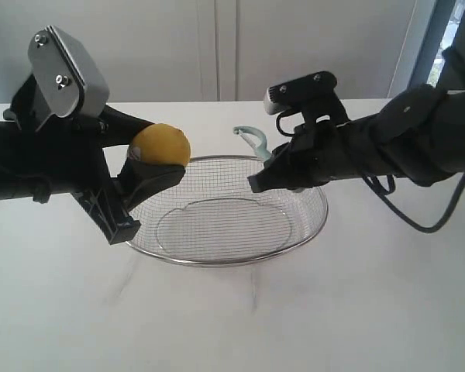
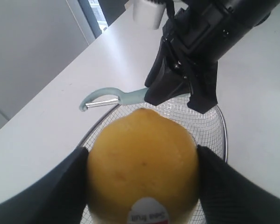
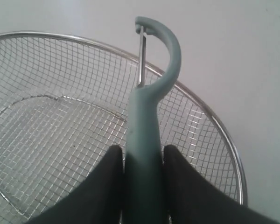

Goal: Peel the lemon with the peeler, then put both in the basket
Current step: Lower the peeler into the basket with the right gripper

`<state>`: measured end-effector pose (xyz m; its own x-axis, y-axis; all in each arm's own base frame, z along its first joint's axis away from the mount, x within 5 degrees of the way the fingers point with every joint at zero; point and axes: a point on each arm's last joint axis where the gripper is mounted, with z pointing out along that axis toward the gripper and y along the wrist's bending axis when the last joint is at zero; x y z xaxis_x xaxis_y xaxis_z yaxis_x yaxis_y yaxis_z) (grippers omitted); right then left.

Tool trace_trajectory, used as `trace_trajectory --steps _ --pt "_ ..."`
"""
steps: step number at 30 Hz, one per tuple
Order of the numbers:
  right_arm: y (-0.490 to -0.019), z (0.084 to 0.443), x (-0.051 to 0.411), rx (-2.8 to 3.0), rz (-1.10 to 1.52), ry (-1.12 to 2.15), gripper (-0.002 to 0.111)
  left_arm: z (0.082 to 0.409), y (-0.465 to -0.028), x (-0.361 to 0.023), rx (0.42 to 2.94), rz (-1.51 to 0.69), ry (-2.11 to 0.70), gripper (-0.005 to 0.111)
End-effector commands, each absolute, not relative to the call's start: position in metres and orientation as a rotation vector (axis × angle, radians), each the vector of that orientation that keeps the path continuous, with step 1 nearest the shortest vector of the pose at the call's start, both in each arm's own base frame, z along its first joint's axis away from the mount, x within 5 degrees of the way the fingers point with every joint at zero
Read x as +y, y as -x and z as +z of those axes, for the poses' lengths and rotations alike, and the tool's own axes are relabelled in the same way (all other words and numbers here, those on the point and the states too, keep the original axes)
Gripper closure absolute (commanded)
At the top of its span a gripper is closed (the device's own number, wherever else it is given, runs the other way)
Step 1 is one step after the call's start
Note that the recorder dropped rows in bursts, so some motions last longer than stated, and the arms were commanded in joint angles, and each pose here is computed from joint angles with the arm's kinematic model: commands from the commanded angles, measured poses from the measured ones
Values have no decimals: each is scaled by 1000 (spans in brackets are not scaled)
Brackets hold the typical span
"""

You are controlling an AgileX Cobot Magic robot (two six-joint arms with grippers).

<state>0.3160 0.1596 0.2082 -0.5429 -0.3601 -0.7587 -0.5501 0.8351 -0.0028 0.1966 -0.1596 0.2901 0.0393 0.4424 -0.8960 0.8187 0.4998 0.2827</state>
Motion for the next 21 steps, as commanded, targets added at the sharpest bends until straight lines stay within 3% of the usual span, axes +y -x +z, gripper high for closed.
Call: trace_trajectory --steps 1,8,13,21 --pt "-324 184 164 2252 275 683 108 293 -194 -161 1557 -416 -1133 107" --pt "-325 158 179 2295 273 772 108 293 -193 -161 1556 -418 -1134 107" --pt "-325 155 179 2300 267 771 89 293 -193 -161 1556 -418 -1134 107" --pt "-321 154 182 2330 321 794 70 293 -193 -161 1556 -418 -1134 107"
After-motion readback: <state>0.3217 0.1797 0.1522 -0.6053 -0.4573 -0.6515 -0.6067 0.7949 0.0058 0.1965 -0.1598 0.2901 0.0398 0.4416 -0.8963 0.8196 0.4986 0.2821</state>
